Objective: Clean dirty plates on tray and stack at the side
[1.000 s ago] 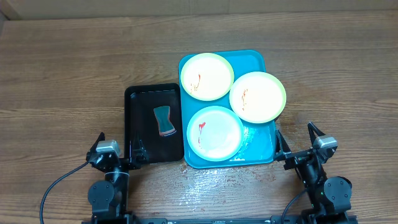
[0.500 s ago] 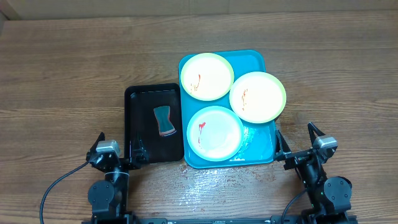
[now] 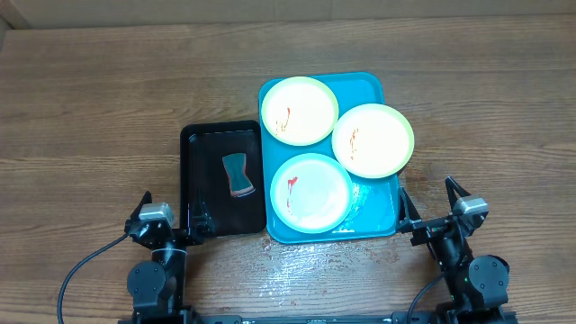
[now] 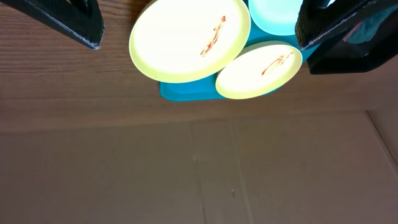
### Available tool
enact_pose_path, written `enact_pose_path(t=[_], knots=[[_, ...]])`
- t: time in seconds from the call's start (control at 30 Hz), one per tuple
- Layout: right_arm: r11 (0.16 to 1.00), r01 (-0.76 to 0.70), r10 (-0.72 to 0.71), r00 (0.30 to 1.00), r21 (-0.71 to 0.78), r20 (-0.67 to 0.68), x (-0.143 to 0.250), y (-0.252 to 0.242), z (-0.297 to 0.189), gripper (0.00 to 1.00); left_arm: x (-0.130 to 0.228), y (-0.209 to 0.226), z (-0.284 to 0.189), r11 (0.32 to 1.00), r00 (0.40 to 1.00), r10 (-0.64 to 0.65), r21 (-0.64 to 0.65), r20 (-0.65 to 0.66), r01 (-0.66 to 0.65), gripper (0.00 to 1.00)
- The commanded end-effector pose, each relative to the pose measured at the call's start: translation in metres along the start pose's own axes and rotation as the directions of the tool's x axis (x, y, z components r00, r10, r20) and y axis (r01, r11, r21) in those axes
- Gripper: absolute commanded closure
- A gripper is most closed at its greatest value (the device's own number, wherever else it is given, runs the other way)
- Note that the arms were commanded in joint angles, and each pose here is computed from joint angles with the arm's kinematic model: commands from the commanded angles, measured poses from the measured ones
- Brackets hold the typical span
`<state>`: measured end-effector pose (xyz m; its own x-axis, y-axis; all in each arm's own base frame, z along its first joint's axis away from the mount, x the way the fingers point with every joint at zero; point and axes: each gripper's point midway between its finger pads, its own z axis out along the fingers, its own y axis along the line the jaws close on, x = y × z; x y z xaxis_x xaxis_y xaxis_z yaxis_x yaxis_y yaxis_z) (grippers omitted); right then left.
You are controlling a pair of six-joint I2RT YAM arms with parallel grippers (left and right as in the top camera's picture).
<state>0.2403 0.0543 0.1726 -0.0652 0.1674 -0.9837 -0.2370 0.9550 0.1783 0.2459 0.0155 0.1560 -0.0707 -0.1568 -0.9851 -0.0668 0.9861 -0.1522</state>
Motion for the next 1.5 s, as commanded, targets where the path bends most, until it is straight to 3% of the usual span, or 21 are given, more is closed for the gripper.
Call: enact_pose_path(t=[0.0, 0.83, 1.23, 1.47], knots=[[1.000, 0.004, -0.004, 1.000, 0.004, 0.000, 0.002, -0.001, 0.000, 0.00, 0.000, 0.003, 0.000, 1.000, 1.000, -0.007, -0.013, 0.004, 0.007, 0.00], [1.000, 0.004, -0.004, 1.000, 0.004, 0.000, 0.002, -0.001, 0.000, 0.00, -0.001, 0.003, 0.000, 1.000, 1.000, -0.007, -0.012, 0.007, 0.007, 0.00], [1.000, 0.004, -0.004, 1.000, 0.003, 0.003, 0.002, -0.001, 0.000, 0.00, -0.016, 0.000, -0.001, 1.000, 0.998, -0.009, -0.001, 0.068, 0.010, 0.00], [1.000, 0.012, -0.010, 0.997, -0.021, 0.073, -0.033, 0.008, -0.006, 0.00, -0.036, -0.012, -0.004, 0.998, 0.990, -0.007, 0.061, 0.141, -0.001, 0.00]])
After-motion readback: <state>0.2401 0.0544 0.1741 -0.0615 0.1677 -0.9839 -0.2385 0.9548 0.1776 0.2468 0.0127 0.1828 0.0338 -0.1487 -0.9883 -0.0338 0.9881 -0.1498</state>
